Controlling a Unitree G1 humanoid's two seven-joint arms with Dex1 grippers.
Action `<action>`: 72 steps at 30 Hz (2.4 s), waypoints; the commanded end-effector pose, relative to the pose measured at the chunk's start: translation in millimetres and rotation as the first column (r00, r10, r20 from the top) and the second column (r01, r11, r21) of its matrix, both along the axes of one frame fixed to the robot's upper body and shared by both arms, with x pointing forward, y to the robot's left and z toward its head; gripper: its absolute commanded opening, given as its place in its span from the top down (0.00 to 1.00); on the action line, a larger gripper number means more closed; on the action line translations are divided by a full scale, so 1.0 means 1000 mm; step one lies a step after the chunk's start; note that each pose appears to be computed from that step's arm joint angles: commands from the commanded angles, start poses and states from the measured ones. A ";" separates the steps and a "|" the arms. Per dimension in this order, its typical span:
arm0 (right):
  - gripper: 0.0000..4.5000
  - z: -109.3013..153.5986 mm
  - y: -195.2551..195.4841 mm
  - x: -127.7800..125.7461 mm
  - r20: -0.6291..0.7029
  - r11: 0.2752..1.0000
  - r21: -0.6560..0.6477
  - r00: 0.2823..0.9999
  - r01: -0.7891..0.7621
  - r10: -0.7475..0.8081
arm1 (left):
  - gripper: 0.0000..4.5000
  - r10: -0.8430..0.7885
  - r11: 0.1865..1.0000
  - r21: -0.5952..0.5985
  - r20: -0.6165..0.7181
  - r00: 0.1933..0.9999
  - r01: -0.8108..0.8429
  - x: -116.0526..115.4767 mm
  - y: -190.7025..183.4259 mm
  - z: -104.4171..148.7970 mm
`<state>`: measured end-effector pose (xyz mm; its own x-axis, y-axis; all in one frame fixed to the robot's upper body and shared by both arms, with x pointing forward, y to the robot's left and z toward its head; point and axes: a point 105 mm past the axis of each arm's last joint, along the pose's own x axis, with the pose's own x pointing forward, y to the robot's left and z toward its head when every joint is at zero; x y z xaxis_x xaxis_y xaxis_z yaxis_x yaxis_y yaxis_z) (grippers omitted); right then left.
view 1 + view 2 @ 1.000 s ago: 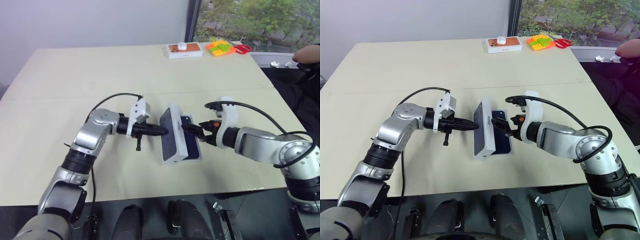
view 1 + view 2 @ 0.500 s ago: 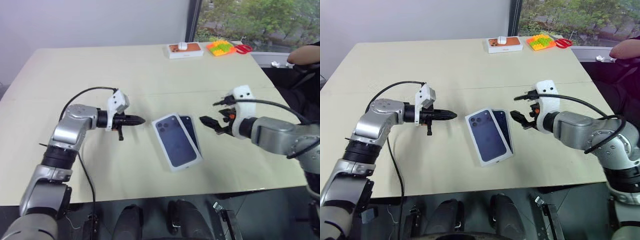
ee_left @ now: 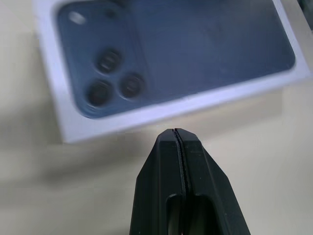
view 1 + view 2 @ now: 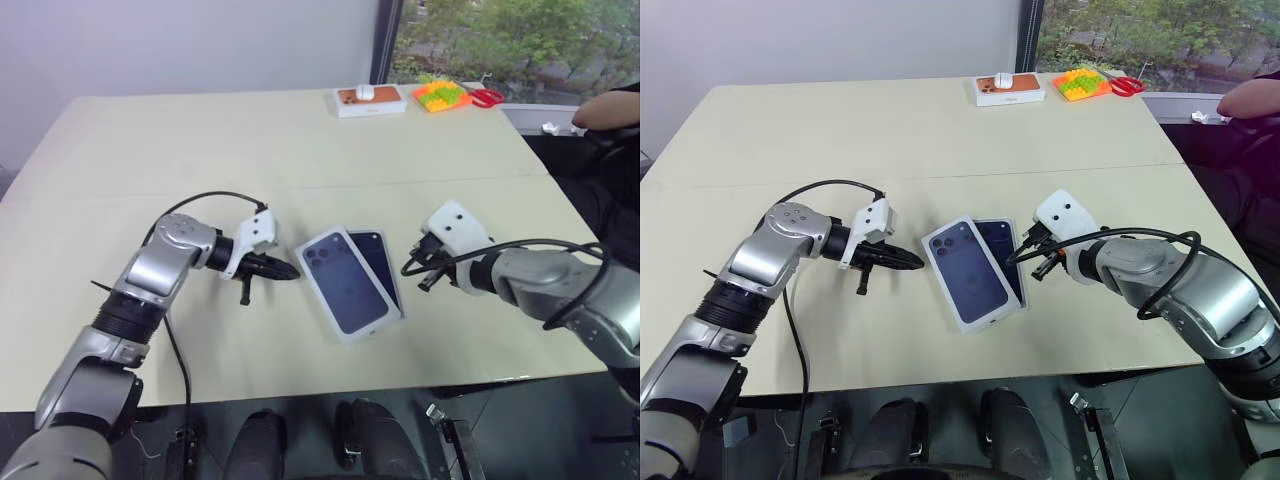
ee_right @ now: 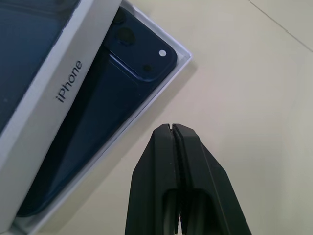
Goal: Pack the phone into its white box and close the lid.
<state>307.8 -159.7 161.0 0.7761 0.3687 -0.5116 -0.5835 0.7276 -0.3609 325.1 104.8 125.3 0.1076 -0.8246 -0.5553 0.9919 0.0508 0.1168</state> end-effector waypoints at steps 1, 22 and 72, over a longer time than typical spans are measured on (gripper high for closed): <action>0.98 0.009 0.010 0.000 0.051 0.999 -0.011 0.998 -0.045 0.045 | 1.00 -0.036 0.999 0.033 0.059 0.998 0.034 0.003 -0.007 0.003; 0.98 -0.004 0.019 -0.002 0.019 0.995 -0.046 0.996 -0.083 0.084 | 1.00 -0.001 0.988 -0.151 0.181 0.984 0.029 0.020 -0.060 0.012; 0.98 -0.043 0.026 -0.054 -0.117 0.983 0.018 0.976 -0.180 0.181 | 1.00 0.084 0.995 -0.072 0.256 0.963 -0.068 0.063 -0.090 0.012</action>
